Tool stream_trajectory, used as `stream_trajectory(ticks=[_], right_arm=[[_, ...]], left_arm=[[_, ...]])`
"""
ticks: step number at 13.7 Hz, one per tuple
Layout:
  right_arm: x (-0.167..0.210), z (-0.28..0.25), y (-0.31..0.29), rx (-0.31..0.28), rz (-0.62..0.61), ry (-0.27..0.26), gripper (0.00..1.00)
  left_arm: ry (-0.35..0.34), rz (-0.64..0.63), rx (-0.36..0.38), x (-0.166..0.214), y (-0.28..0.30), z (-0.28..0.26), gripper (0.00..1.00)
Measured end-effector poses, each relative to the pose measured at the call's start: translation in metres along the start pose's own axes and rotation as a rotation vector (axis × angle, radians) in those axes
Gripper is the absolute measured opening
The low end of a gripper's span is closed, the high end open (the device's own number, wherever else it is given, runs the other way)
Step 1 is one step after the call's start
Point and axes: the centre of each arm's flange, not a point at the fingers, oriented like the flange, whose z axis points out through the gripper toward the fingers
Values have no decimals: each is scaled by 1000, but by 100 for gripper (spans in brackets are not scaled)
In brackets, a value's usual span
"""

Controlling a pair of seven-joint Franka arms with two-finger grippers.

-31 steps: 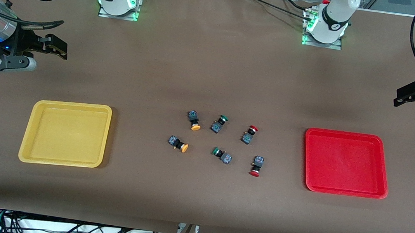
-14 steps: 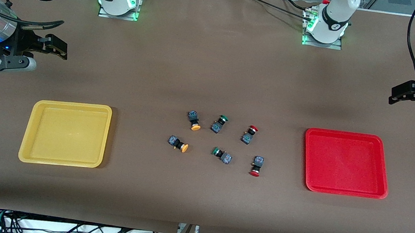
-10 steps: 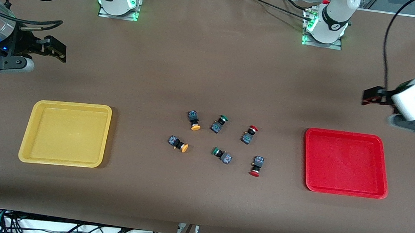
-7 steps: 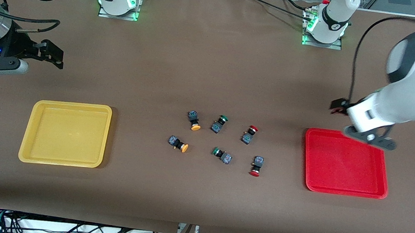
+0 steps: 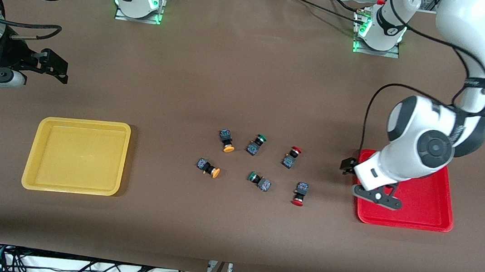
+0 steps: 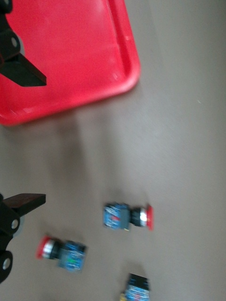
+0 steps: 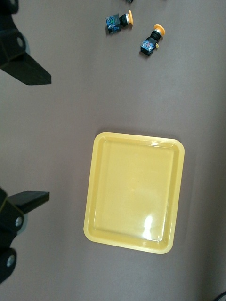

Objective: Place red and yellow buttons in trays
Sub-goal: 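Reach the left gripper to a red button while the right gripper reaches yellow, then grasp the red button with the left gripper while the right grasps yellow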

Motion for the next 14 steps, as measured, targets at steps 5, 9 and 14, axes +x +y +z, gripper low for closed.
stream_trajectory(ticks=[5,9,14], right_arm=[[29,53,-10,5,-17,-27,100],[64,146,-93,3,-135,-61,100],[93,247,-163,51,-229,10,100]], left_arm=[[151,-35,-27,14,74,93,100],[266,-38,-44,22,73,131,100],[251,-2,-48,13,98,152,100]])
